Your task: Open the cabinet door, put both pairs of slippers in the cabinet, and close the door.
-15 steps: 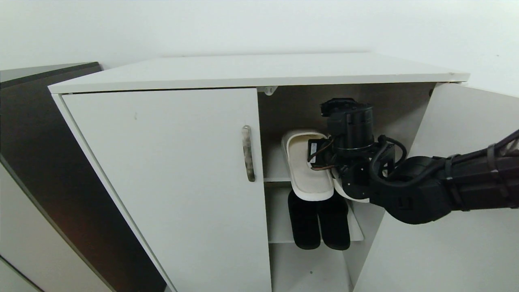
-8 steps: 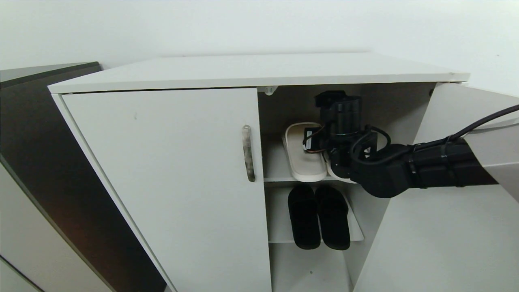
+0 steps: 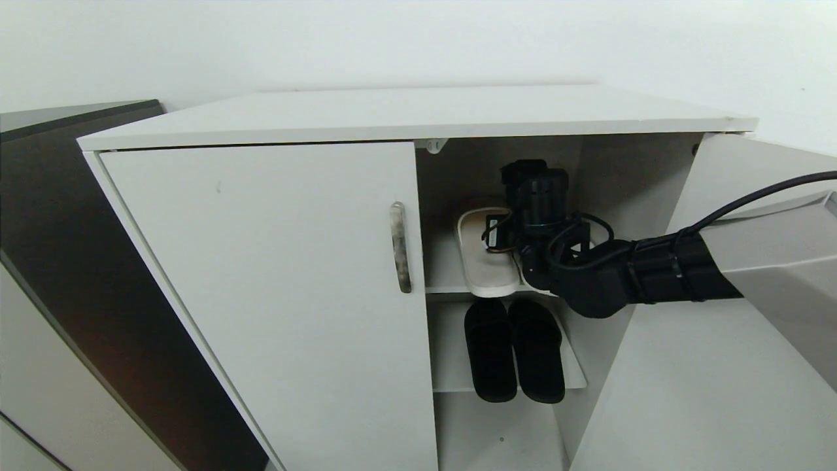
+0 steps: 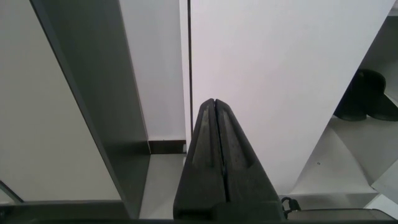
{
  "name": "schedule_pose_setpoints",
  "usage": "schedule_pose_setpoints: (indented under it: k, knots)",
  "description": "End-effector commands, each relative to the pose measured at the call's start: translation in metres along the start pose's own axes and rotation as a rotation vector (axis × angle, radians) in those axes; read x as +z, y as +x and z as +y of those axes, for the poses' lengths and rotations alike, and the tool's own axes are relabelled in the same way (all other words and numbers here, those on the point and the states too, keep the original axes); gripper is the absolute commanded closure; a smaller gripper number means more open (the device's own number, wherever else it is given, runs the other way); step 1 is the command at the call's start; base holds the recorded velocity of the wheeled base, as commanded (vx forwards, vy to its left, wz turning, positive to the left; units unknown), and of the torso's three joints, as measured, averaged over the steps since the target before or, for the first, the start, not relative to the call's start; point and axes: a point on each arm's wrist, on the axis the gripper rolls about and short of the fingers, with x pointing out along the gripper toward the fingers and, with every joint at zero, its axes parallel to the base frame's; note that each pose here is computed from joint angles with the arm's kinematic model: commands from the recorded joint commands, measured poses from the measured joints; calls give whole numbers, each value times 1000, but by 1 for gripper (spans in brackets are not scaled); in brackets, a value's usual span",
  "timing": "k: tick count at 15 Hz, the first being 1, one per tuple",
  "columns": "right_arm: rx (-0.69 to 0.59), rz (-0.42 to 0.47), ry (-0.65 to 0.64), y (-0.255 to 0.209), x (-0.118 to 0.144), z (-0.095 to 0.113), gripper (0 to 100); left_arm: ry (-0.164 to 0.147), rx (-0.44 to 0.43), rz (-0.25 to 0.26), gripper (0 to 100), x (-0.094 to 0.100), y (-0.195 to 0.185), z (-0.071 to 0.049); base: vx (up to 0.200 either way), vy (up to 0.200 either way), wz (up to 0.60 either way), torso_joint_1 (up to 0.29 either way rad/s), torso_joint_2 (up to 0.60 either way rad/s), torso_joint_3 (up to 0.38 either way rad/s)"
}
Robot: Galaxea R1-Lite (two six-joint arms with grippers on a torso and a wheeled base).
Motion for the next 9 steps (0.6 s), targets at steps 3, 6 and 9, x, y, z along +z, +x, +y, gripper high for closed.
schedule_pose_setpoints:
  k: [3, 6, 9]
  knots:
    - [7, 0, 1, -8, 3, -1, 0, 0, 1, 2, 100, 0, 0, 0, 0, 0, 0, 0, 0, 0]
    - [65, 11, -2, -61, 13, -11, 0, 0, 1, 2, 100, 0, 0, 0, 0, 0, 0, 0, 0, 0]
    - [178, -12, 12, -117, 18, -28, 0, 0, 1, 2, 100, 0, 0, 0, 0, 0, 0, 0, 0, 0]
